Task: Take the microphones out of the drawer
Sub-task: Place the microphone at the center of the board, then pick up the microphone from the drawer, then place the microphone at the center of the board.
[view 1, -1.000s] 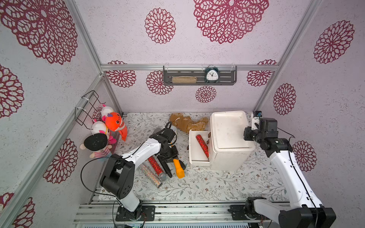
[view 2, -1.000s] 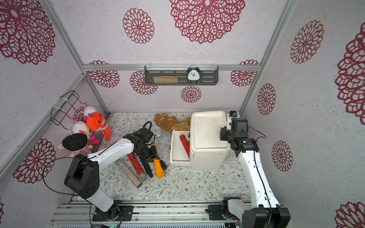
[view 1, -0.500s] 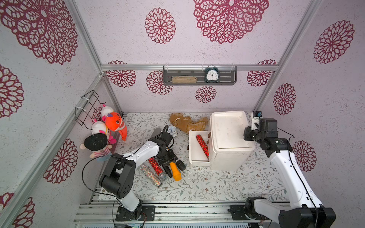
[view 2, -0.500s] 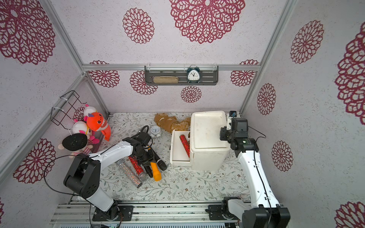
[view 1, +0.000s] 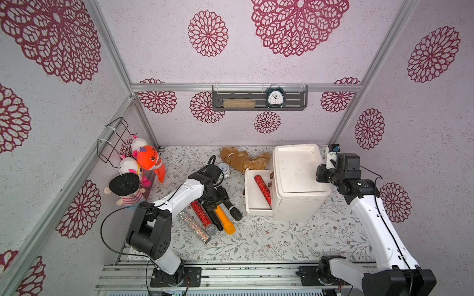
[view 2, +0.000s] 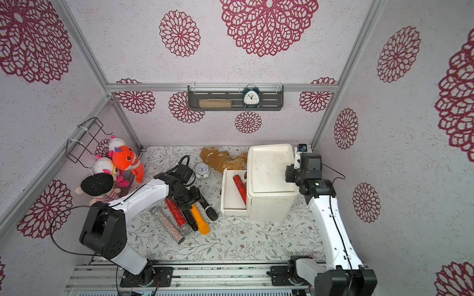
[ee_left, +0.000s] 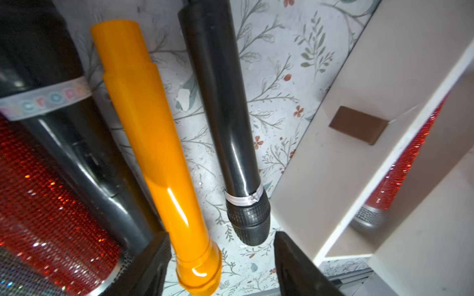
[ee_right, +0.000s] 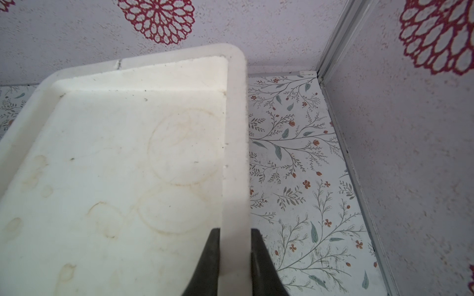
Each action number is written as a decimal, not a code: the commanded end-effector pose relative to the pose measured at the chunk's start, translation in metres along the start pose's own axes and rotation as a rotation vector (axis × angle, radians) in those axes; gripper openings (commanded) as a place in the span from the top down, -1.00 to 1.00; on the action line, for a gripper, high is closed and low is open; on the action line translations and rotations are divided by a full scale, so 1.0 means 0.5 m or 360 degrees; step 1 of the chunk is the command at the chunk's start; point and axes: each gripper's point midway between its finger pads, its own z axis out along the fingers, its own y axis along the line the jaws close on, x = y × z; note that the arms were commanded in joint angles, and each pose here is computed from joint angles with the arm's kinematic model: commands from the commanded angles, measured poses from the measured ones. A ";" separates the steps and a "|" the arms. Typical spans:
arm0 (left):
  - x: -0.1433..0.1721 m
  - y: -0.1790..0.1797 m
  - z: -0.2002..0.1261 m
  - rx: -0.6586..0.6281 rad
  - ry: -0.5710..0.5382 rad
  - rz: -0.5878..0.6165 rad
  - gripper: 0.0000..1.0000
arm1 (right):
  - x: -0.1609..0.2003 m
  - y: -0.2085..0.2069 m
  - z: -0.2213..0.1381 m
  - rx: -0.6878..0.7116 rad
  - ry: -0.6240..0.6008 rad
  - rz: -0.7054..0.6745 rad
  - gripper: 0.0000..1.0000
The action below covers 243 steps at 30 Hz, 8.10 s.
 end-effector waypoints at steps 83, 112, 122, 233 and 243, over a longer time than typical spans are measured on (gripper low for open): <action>-0.012 -0.365 0.336 0.0020 0.0192 0.0036 0.01 | -0.062 0.050 -0.057 -0.0151 -0.0289 -0.0079 1.00; -0.047 -0.361 0.149 0.0125 -0.0037 0.0160 1.00 | -0.061 0.037 -0.043 -0.0079 -0.0256 -0.0070 1.00; -0.061 -0.342 0.059 0.0241 -0.0111 0.0153 1.00 | -0.054 0.023 -0.036 -0.0019 -0.0227 -0.0038 1.00; -0.161 -0.107 0.036 0.0011 -0.0085 0.0250 -0.67 | -0.024 0.028 -0.016 -0.0041 -0.0160 -0.0049 1.00; -0.150 -0.100 0.074 -0.0403 -0.0094 0.0502 -0.95 | -0.024 0.031 -0.014 -0.0048 -0.0162 -0.0051 1.00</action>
